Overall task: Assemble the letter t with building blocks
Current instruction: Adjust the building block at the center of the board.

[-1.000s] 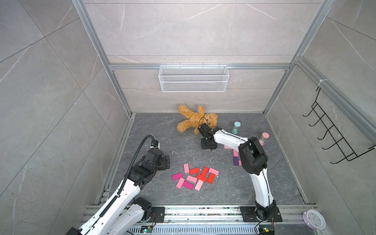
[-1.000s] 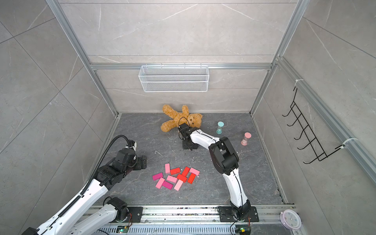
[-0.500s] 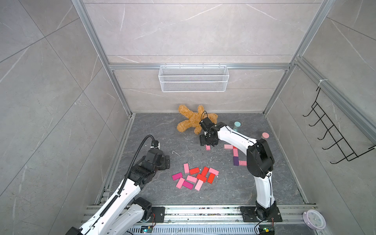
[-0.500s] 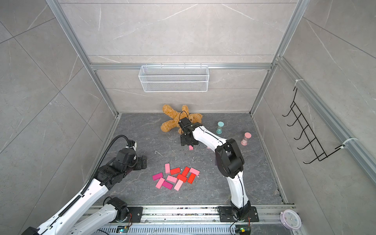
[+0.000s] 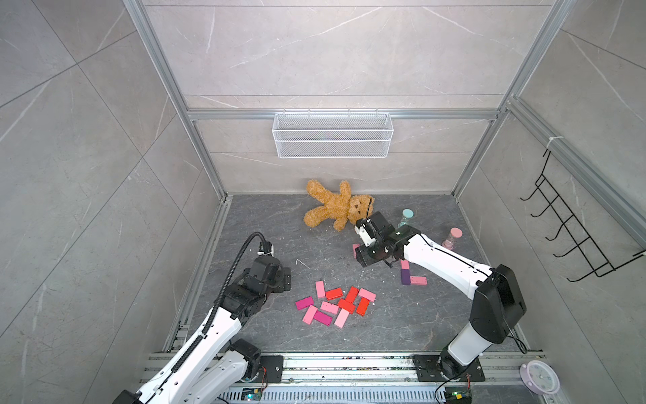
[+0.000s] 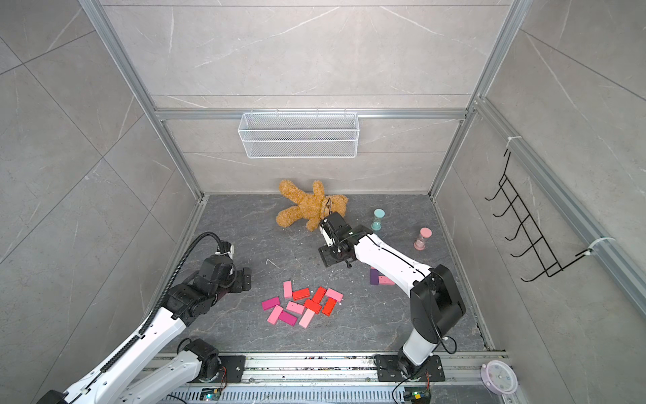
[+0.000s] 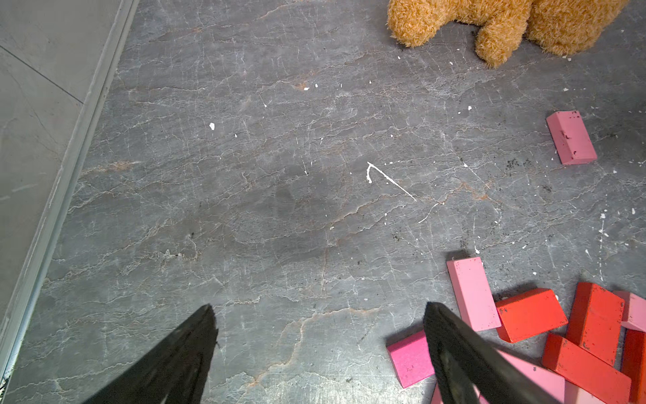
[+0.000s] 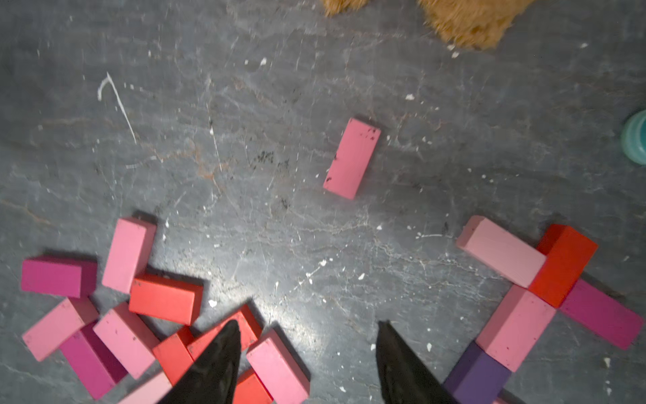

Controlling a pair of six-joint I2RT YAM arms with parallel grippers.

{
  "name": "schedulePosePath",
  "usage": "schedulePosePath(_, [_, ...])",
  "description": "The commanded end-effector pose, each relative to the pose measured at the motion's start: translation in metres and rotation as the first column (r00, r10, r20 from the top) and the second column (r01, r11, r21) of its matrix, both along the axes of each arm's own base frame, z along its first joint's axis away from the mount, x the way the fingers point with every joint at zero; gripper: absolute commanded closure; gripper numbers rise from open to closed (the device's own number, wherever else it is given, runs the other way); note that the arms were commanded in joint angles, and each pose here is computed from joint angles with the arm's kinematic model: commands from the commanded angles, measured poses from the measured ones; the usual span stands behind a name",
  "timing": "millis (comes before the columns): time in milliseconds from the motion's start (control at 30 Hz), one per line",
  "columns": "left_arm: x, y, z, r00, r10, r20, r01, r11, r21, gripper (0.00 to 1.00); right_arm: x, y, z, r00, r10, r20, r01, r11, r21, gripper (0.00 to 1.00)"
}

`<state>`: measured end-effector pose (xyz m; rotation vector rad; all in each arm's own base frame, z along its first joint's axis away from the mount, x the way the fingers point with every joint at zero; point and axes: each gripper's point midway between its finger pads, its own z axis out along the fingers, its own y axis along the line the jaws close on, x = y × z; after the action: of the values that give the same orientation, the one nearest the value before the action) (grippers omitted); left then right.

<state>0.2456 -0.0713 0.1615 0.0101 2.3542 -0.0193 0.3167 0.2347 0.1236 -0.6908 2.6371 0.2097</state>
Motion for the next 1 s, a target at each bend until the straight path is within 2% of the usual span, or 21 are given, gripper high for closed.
schedulePosePath(0, [-0.001, 0.004, 0.005, 0.999, 0.027, 0.018, -0.027, 1.000, 0.000, 0.05, -0.024, -0.004, -0.004, 0.998, 0.062, -0.022, -0.063, 0.998, -0.009, 0.41])
schedulePosePath(433, [0.000, 0.007, 0.006, 0.999, 0.036, 0.028, -0.036, 0.999, 0.009, 0.05, -0.085, -0.009, -0.063, 0.978, 0.088, -0.191, -0.101, 0.993, -0.060, 0.46])
schedulePosePath(967, [0.000, 0.008, 0.008, 0.999, 0.040, 0.037, -0.040, 0.999, 0.011, 0.05, -0.090, -0.020, -0.096, 0.976, 0.024, -0.219, -0.050, 0.992, -0.114, 0.49])
